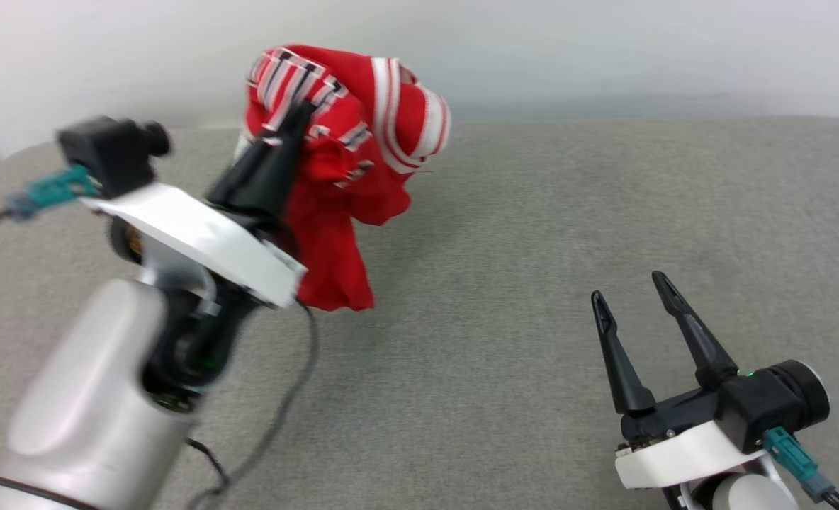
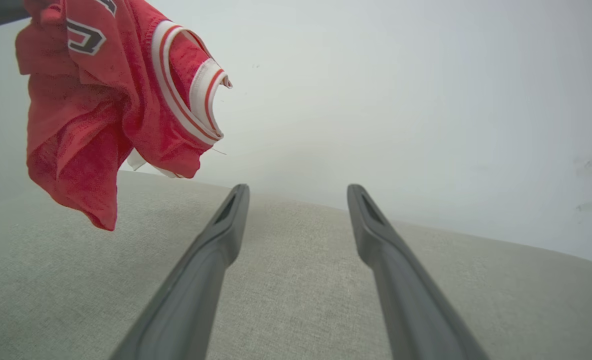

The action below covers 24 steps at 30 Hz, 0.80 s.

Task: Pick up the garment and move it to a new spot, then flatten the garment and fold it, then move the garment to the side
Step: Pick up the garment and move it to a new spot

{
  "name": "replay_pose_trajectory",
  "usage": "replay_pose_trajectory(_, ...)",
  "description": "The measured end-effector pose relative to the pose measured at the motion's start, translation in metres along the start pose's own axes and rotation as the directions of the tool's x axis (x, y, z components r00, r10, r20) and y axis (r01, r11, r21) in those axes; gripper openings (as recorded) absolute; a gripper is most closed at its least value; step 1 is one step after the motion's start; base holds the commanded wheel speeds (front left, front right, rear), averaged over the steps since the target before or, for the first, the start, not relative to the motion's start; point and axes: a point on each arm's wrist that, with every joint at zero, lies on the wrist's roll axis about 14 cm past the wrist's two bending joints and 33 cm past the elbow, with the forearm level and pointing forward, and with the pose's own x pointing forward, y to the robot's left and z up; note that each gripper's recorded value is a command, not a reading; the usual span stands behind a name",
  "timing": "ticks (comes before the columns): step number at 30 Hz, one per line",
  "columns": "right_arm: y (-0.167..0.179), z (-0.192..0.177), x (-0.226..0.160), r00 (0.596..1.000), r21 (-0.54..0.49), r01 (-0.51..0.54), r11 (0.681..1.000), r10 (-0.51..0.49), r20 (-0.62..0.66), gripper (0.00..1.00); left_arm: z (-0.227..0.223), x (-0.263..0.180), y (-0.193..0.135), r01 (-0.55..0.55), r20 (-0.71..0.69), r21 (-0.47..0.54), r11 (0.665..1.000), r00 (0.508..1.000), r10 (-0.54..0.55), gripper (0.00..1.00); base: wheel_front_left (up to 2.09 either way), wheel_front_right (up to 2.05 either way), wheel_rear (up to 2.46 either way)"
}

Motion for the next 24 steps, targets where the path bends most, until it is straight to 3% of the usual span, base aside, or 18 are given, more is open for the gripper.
replay_pose_trajectory(5,-0.023,0.005,-0.007,0.998,-0.021,0.068,0.997,-0.068,0.010,1.00,-0.051,0.018,-0.031,0.019,-0.030,-0.072,0.997,0.999,-0.021,0.00,0.00,0.00,0.00)
replay_pose_trajectory(10,-0.038,-0.001,-0.005,0.994,-0.024,0.107,0.994,-0.107,-0.003,1.00,-0.126,0.031,-0.034,-0.019,-0.147,-0.091,0.996,0.989,0.006,0.00,0.00,0.00,0.00)
replay_pose_trajectory(19,-0.056,-0.025,-0.005,0.986,-0.031,0.148,0.988,-0.150,-0.066,1.00,-0.249,0.033,-0.022,-0.012,-0.425,-0.011,1.000,0.905,0.006,0.00,0.00,0.00,0.00)
replay_pose_trajectory(20,-0.057,-0.026,-0.005,0.986,-0.032,0.152,0.988,-0.154,-0.070,1.00,-0.260,0.030,-0.019,-0.002,-0.457,0.012,1.000,0.889,0.008,0.07,0.00,0.00,0.00)
replay_pose_trajectory(22,-0.059,-0.028,-0.005,0.984,-0.034,0.157,0.987,-0.159,-0.075,1.00,-0.275,0.023,-0.017,0.020,-0.500,0.042,0.999,0.866,0.004,0.47,0.00,0.00,0.00)
replay_pose_trajectory(23,-0.059,-0.028,-0.005,0.984,-0.033,0.157,0.987,-0.159,-0.077,1.00,-0.279,0.020,-0.017,0.025,-0.510,0.048,0.999,0.860,0.003,0.95,0.00,0.00,0.00)
replay_pose_trajectory(24,-0.058,-0.028,-0.005,0.985,-0.032,0.154,0.988,-0.156,-0.075,1.00,-0.280,0.019,-0.018,0.027,-0.508,0.045,0.999,0.861,-0.001,1.00,0.00,0.00,0.00)
